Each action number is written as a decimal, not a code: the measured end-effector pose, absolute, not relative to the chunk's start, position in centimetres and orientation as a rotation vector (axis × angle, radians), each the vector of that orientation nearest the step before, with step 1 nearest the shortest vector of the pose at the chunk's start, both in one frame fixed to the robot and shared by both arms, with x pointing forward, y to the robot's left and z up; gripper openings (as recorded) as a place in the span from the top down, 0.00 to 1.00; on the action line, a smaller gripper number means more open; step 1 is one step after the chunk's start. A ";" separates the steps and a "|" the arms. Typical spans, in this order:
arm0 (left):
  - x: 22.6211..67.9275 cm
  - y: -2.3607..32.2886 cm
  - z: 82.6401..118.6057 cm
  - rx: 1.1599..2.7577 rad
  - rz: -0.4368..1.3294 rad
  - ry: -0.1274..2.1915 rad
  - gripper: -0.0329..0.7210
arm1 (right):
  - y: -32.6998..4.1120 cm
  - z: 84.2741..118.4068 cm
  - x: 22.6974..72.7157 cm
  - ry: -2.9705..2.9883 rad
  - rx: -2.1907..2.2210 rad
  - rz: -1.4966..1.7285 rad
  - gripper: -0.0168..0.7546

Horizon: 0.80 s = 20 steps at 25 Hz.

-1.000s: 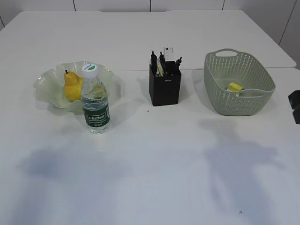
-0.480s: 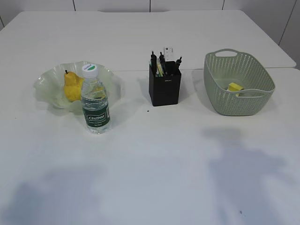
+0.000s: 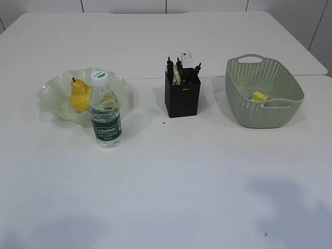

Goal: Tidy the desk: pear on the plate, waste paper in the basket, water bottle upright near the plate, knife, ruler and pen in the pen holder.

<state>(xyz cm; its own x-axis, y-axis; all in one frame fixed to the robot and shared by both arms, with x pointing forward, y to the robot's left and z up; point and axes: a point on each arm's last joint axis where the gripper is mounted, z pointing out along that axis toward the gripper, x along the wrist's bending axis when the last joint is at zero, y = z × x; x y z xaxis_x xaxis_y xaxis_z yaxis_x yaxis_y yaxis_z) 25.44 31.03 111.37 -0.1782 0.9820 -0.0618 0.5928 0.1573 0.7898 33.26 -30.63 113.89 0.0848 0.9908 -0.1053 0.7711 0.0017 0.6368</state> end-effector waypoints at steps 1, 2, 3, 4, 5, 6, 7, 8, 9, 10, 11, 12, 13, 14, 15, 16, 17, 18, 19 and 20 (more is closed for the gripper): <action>25.1 31.0 111.3 1.493 0.850 1.848 0.37 | -30.7 114.0 32.6 1.721 1.816 0.531 0.52; 24.9 31.0 111.3 1.489 0.853 1.844 0.37 | -30.8 114.2 31.9 1.707 1.812 0.551 0.52; 24.6 31.0 111.3 1.484 0.857 1.839 0.37 | -30.8 114.3 31.3 1.697 1.807 0.575 0.52; 24.3 31.0 111.2 1.479 0.861 1.835 0.37 | -30.8 114.5 30.7 1.687 1.803 0.605 0.52; 24.0 31.0 111.2 1.474 0.865 1.830 0.37 | -30.7 114.6 30.3 1.682 1.801 0.630 0.52; 23.9 31.0 111.2 1.472 0.865 1.828 0.37 | -30.7 114.7 29.9 1.676 1.796 0.657 0.52; 23.7 31.0 111.1 1.470 0.863 1.827 0.37 | -30.7 114.7 29.5 1.669 1.790 0.676 0.52; 23.4 31.0 111.1 1.469 0.859 1.826 0.37 | -30.7 114.8 29.2 1.662 1.786 0.685 0.52; 23.2 30.9 111.0 1.464 0.861 1.820 0.37 | -30.8 114.8 28.9 1.655 1.780 0.695 0.52; 23.0 30.9 111.0 1.460 0.862 1.817 0.37 | -30.8 114.9 28.7 1.649 1.776 0.703 0.52; 22.8 30.9 111.0 1.454 0.866 1.810 0.37 | -30.8 114.9 28.5 1.643 1.774 0.710 0.52; 22.6 30.9 111.0 1.447 0.871 1.802 0.37 | -30.8 114.9 28.4 1.639 1.771 0.715 0.52; 22.4 30.9 111.0 1.441 0.876 1.795 0.37 | -30.9 114.9 28.1 1.634 1.767 0.721 0.52; 22.2 30.9 110.9 1.435 0.881 1.788 0.37 | -30.9 114.9 27.9 1.630 1.764 0.728 0.52; 22.0 30.9 110.9 1.429 0.886 1.782 0.37 | -30.9 114.7 27.6 1.627 1.761 0.732 0.52; 21.8 30.9 110.9 1.423 0.890 1.775 0.37 | -31.0 114.5 27.3 1.623 1.758 0.737 0.52; 21.7 30.9 110.9 1.422 0.892 1.774 0.37 | -31.0 114.2 27.0 1.618 1.754 0.743 0.52; 21.6 30.9 110.9 1.417 0.895 1.769 0.37 | -31.0 113.8 26.6 1.616 1.753 0.748 0.52; 21.5 30.9 110.8 1.413 0.899 1.765 0.37 | -31.1 113.2 26.3 1.619 1.754 0.749 0.52; 21.4 30.9 110.8 1.410 0.901 1.761 0.37 | -31.1 112.8 25.9 1.616 1.752 0.759 0.52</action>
